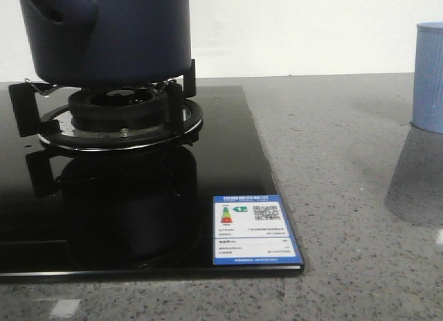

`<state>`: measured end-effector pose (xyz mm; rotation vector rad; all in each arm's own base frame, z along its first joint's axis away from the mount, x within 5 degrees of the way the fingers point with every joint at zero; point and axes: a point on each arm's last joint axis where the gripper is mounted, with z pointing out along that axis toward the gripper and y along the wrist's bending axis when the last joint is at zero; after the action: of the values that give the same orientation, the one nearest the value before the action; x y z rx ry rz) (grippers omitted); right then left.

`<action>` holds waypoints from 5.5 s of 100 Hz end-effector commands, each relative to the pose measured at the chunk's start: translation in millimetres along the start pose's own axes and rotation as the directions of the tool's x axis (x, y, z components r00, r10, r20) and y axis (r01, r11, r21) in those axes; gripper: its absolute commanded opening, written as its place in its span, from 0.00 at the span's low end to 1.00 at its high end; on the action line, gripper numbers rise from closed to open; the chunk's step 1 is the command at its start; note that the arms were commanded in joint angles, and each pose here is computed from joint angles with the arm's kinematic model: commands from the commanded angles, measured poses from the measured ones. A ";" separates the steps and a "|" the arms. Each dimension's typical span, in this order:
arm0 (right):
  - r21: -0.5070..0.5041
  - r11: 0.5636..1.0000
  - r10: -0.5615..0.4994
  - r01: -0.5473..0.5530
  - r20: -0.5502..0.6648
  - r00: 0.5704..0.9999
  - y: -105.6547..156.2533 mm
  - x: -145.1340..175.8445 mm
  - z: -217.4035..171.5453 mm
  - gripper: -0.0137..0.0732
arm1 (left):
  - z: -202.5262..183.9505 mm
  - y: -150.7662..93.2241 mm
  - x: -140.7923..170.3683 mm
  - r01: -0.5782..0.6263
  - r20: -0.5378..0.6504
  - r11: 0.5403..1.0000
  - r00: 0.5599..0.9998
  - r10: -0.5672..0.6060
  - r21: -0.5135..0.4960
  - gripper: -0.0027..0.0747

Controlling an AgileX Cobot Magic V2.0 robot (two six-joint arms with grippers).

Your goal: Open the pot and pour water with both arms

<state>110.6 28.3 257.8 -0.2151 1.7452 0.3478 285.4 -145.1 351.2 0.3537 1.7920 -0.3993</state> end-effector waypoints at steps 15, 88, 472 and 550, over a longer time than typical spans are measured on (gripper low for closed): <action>0.000 1.000 0.011 -0.011 0.032 0.999 0.3 -8.7 -0.7 0.88 | -10.9 0.1 -26.8 0.008 0.147 0.999 0.989 -0.003 -0.036 0.55; -0.011 1.000 0.011 -0.011 0.032 0.999 1.2 -8.7 -0.7 0.88 | -77.1 -0.1 -65.9 -0.042 0.305 0.999 0.951 0.050 -0.033 0.75; -0.124 0.992 0.004 -0.008 -0.032 0.999 10.7 9.3 -0.4 0.08 | -225.8 40.9 212.7 0.177 0.291 0.904 0.955 -0.062 -0.389 0.01; 0.121 0.980 -0.192 0.158 0.366 0.911 -2.7 -63.5 -10.1 0.08 | -225.8 40.9 212.7 0.177 0.291 0.904 0.955 -0.062 -0.389 0.01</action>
<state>114.9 18.3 306.9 -0.2108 1.4277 0.1576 55.9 -1.6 198.0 -0.0979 1.6440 -0.1192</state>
